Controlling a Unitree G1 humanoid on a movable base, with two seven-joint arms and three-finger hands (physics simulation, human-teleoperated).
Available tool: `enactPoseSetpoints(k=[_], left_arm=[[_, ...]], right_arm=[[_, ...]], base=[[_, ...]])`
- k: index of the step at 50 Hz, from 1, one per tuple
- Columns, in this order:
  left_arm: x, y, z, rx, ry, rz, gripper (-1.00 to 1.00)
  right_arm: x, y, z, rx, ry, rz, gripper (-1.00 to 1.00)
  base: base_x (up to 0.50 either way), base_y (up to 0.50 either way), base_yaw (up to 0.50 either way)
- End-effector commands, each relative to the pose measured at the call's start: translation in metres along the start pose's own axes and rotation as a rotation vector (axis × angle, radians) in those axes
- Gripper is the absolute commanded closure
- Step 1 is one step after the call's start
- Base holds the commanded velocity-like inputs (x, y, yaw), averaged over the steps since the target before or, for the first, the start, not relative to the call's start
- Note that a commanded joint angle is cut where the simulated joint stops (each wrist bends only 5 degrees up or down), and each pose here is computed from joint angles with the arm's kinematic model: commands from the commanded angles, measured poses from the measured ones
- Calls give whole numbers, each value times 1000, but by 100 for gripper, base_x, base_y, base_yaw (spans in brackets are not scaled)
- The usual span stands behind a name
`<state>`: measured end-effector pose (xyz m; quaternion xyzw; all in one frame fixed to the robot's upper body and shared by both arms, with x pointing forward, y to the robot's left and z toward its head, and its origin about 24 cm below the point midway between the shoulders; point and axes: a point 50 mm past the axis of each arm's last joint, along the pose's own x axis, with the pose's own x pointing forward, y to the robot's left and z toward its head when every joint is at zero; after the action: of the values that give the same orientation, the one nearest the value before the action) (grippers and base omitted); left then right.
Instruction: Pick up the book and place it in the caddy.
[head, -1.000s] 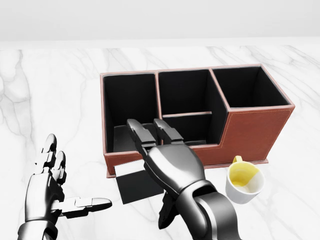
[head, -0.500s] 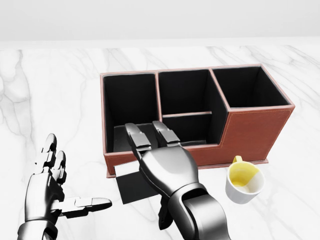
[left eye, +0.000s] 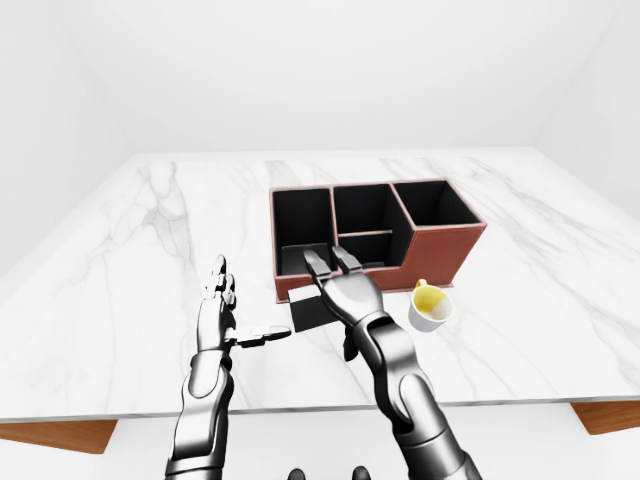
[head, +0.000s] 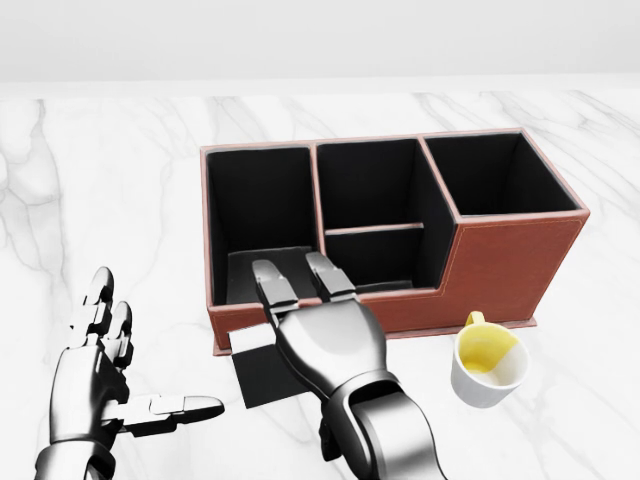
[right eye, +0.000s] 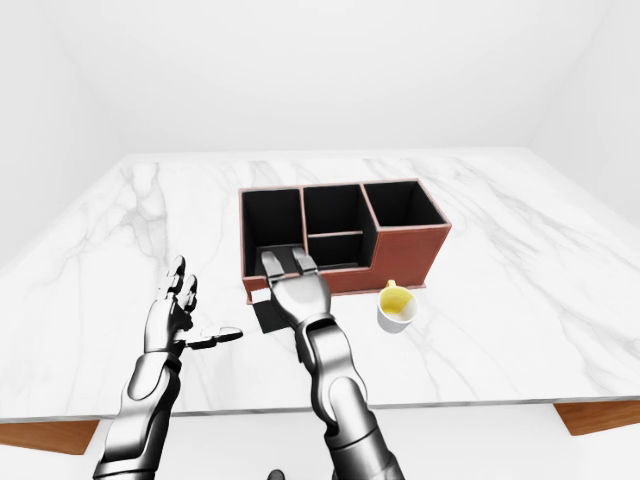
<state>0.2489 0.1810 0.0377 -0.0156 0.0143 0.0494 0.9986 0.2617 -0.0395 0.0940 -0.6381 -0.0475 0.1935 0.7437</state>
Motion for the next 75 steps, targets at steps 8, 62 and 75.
enactPoseSetpoints(k=[8,62,75], left_arm=[[0,0,1,-4,0,0,-100],[0,0,1,-7,0,-3,-100],[0,0,0,-8,-1,-4,-100]], right_arm=[[12,13,-3,-23,21,37,-100],[37,53,-3,32,7,83,-100],[37,59,-5,20,13,81,100]], base=[[0,0,0],[0,0,0],[0,0,0]])
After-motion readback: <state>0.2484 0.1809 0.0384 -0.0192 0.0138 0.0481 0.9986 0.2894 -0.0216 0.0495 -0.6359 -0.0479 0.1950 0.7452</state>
